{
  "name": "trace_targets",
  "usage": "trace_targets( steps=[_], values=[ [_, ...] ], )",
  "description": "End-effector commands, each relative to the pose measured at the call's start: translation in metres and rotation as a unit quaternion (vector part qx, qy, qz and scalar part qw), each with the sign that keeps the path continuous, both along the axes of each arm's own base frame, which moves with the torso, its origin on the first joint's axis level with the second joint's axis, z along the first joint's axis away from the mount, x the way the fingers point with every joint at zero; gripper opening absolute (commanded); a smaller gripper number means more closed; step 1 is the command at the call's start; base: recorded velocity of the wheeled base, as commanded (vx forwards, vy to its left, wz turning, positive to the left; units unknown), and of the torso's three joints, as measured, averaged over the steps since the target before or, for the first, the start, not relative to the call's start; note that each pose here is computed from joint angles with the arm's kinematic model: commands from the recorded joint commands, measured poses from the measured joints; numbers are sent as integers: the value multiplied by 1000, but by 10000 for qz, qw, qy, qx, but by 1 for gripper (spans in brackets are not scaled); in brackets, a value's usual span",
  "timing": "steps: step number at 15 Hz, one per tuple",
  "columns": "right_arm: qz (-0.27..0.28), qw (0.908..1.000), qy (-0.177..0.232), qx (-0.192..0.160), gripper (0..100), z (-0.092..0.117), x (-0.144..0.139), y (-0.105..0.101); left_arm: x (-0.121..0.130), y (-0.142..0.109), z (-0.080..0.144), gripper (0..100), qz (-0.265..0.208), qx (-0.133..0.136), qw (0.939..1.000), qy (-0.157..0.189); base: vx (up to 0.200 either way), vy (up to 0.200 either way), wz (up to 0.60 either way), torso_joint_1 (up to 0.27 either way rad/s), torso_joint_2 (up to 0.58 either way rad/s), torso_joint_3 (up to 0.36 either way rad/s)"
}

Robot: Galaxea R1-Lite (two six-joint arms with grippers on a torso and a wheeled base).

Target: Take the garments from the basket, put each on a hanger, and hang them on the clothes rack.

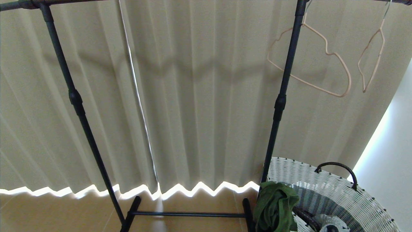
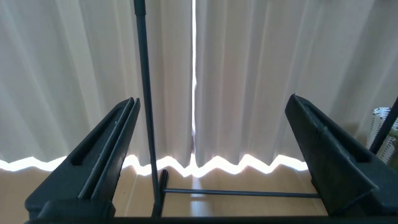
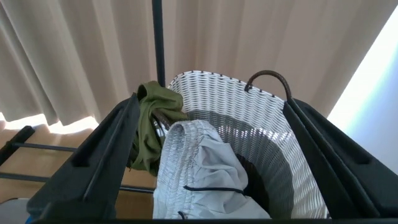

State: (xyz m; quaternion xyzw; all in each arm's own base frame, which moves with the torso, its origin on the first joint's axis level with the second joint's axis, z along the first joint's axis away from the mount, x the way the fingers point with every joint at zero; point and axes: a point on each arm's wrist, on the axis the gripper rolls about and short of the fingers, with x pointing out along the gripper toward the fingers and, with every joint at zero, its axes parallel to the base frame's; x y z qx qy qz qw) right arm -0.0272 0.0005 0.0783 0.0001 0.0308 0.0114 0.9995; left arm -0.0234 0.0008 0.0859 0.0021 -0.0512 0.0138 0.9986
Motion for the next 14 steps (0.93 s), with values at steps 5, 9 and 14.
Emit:
trace_targets(
  steps=[5,9,14],
  values=[
    [43,9998,32,-172,100,-1,0,0,0,0,0,100,2,0,10000,7,0,0,0,0,0,0],
    [117,9933,836,-785,100,43,19,0,0,0,0,100,-34,26,10000,7,0,0,0,0,0,0],
    [469,9364,3162,-1451,100,41,98,0,0,0,0,100,-34,26,10000,-1,0,0,0,0,0,0]
  ],
)
